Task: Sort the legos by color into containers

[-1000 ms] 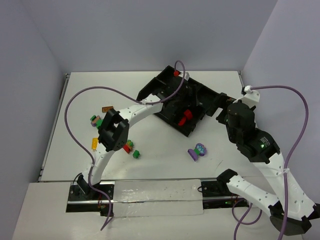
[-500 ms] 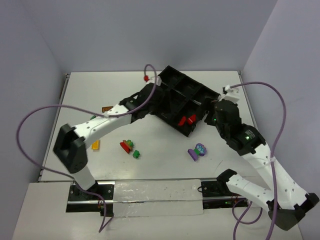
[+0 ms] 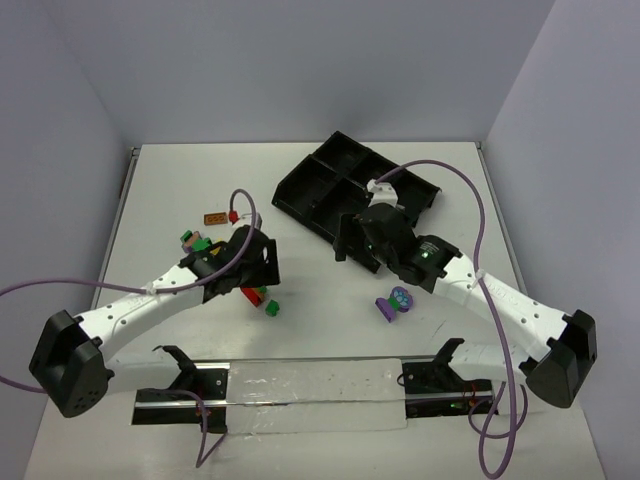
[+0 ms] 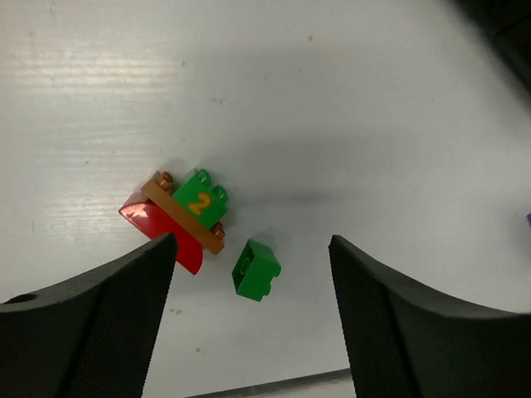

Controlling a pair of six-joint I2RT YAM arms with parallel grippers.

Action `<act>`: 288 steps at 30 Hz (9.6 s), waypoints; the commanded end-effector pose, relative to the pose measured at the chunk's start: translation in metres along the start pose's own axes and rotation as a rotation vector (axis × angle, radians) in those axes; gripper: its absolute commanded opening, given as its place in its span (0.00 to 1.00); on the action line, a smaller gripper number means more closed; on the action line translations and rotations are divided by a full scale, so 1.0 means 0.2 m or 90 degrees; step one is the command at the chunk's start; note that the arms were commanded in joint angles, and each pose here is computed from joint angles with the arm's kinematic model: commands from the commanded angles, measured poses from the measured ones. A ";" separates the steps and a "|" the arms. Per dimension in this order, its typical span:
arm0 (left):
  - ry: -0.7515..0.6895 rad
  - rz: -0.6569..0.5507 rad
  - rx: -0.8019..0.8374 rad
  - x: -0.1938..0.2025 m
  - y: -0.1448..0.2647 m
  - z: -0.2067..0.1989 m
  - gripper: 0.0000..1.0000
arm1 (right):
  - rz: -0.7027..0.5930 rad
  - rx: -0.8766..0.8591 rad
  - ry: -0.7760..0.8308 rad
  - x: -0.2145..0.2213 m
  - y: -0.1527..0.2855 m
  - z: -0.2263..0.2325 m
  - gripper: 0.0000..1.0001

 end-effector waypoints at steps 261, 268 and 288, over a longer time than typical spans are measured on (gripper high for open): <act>0.294 -0.061 0.284 -0.36 0.13 -0.28 0.99 | -0.116 -0.451 -0.173 -0.03 -0.32 0.42 0.09; 0.258 -0.095 0.267 -0.45 0.18 -0.25 0.99 | -0.101 -0.428 -0.168 0.00 -0.33 0.40 0.09; 0.066 -0.010 0.723 -0.40 0.26 -0.02 0.99 | 0.001 -0.559 -0.073 0.01 -0.26 0.15 0.07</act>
Point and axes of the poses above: each gripper's point midway between its finger pads, its own y axis back along the fingers, its own z axis along the line the jaws close on, x = y × z, the point moved 8 cm from there along y, back along the fingers, and after that the axes turned 9 degrees about y, right-handed, at the moved point
